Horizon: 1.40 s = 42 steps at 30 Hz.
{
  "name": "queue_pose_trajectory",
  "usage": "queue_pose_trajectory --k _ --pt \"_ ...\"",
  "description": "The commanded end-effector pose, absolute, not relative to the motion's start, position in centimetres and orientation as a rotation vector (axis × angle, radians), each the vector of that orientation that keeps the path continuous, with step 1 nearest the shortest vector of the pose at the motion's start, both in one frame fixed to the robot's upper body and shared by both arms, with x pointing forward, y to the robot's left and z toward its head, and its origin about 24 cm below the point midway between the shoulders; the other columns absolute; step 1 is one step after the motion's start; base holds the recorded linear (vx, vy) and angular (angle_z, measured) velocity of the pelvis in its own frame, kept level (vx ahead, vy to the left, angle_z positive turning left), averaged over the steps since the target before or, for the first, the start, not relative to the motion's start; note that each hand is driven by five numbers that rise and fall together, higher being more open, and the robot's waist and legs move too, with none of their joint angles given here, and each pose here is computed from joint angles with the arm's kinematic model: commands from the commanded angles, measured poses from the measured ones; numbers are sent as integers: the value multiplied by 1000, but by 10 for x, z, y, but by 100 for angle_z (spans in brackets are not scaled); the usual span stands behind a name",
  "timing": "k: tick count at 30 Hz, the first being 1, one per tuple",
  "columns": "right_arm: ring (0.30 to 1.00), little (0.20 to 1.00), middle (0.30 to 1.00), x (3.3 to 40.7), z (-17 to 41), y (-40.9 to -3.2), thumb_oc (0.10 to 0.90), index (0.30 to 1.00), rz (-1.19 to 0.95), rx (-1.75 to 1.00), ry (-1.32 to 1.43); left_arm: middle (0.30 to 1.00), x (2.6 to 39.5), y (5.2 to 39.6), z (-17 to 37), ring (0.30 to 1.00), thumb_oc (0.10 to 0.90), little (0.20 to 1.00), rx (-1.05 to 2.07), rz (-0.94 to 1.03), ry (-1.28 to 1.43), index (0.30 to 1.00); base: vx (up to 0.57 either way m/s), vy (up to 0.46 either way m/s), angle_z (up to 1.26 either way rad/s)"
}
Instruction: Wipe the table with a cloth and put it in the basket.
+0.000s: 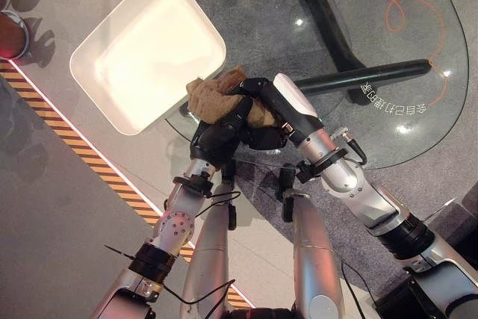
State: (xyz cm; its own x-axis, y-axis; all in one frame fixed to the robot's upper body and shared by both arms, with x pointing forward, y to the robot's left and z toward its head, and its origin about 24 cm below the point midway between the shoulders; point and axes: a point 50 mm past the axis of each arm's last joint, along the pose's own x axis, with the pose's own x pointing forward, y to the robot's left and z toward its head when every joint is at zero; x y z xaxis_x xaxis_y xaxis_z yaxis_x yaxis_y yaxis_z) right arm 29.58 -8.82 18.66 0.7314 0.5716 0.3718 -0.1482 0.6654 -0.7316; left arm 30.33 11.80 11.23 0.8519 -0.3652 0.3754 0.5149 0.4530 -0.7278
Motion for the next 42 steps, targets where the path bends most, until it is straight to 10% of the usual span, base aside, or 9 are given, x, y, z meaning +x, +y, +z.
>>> queue_pose_trajectory --k 1,14,15,17,27,29,31,42 --pt "300 200 300 247 235 -45 100 300 604 -572 -1007 300 286 83 173 300 100 200 -995 -900 -424 300 0 0 0" --pt "300 200 300 249 233 -49 100 300 564 -549 -996 300 287 85 170 300 100 200 -1023 -882 -442 300 0 0 0" --pt "345 252 345 250 233 -50 152 345 556 -543 -996 300 287 85 170 300 100 200 -1025 -880 -441 300 0 0 0" --pt "900 900 900 250 234 -50 800 900 537 -542 -1008 300 288 85 171 300 100 200 -1028 -877 -443 300 0 0 0" --pt "900 900 900 249 242 -60 800 900 429 -511 -1053 300 288 86 170 300 100 200 -1029 -864 -441 300 0 0 0" --pt "900 900 900 249 243 -63 800 900 404 -505 -1069 411 287 85 170 411 229 329 -1023 -864 -439 411 0 0 0" --pt "900 900 900 248 246 -65 800 900 387 -500 -1080 900 287 86 169 900 800 900 -1024 -869 -440 900 0 0 0" --pt "900 900 900 243 253 -71 800 900 376 -462 -1118 900 281 86 175 900 800 900 -1034 -947 -492 900 0 0 0"
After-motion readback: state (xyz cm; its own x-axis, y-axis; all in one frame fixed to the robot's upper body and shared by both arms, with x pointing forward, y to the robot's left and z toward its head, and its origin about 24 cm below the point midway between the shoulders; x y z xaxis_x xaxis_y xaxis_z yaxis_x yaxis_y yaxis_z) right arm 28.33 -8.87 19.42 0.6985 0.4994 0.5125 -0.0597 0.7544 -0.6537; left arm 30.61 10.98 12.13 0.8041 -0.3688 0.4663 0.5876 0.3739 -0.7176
